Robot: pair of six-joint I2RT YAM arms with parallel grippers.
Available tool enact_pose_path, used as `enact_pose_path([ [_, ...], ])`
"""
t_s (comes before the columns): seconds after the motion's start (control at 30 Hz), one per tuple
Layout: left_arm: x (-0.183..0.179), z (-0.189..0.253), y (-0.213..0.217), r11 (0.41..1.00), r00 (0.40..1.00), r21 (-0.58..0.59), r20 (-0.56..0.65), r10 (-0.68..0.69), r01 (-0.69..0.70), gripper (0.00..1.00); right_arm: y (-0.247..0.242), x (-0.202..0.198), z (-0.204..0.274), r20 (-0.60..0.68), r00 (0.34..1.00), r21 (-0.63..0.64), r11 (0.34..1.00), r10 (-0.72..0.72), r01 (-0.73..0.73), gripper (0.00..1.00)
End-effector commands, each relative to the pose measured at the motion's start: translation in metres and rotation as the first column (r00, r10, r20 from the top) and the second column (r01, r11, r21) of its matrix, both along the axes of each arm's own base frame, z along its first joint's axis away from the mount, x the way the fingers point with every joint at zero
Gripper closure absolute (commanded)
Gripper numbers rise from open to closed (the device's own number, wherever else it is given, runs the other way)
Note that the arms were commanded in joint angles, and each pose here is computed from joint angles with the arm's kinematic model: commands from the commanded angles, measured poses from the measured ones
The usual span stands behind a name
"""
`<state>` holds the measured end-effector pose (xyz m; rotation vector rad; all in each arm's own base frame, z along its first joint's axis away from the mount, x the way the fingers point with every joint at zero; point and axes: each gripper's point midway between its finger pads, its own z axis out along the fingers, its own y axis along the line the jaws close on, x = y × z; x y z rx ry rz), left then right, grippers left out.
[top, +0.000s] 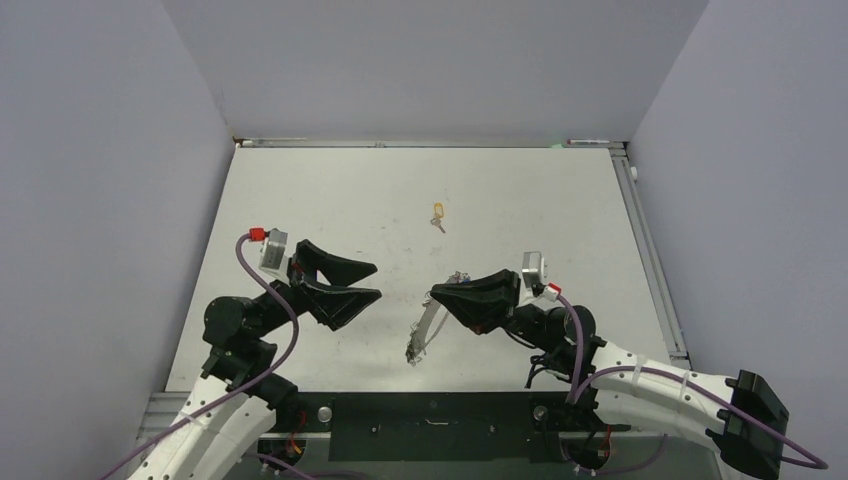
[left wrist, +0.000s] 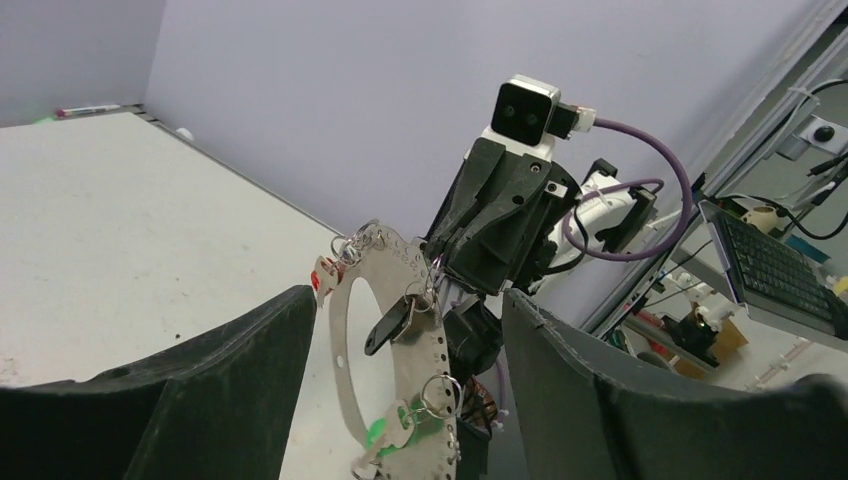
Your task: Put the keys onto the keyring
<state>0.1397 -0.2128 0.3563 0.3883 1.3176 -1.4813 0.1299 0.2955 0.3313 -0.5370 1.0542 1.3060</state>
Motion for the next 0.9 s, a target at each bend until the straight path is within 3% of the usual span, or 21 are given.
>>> enact_pose_path([
  [0.0, -0.011, 0.022, -0.002, 1.0, 0.994, 0.009, 0.111, -0.003, 0.002, 0.35, -0.001, -0.039, 0.052, 0.193, 0.97, 0.062, 0.985, 0.144, -0.159, 0.95],
  [0.17, -0.015, 0.021, -0.006, 0.998, 0.992, 0.058, 0.128, -0.013, 0.006, 0.35, 0.008, -0.048, 0.051, 0.233, 0.95, -0.02, 0.977, 0.21, -0.211, 0.95],
  [0.43, -0.024, 0.009, -0.002, 0.985, 0.985, 0.175, 0.169, -0.024, -0.006, 0.35, 0.01, -0.043, 0.059, 0.241, 0.953, -0.031, 0.983, 0.182, -0.18, 0.95],
  [0.7, -0.035, -0.014, -0.01, 0.979, 0.983, 0.177, 0.133, -0.124, 0.099, 0.29, 0.011, -0.048, 0.072, 0.286, 0.937, -0.057, 0.98, 0.2, -0.192, 0.95],
  [0.87, -0.046, -0.012, -0.017, 0.97, 0.973, 0.119, 0.071, -0.222, 0.213, 0.23, 0.012, -0.049, 0.078, 0.324, 0.925, -0.088, 0.979, 0.2, -0.181, 0.95],
])
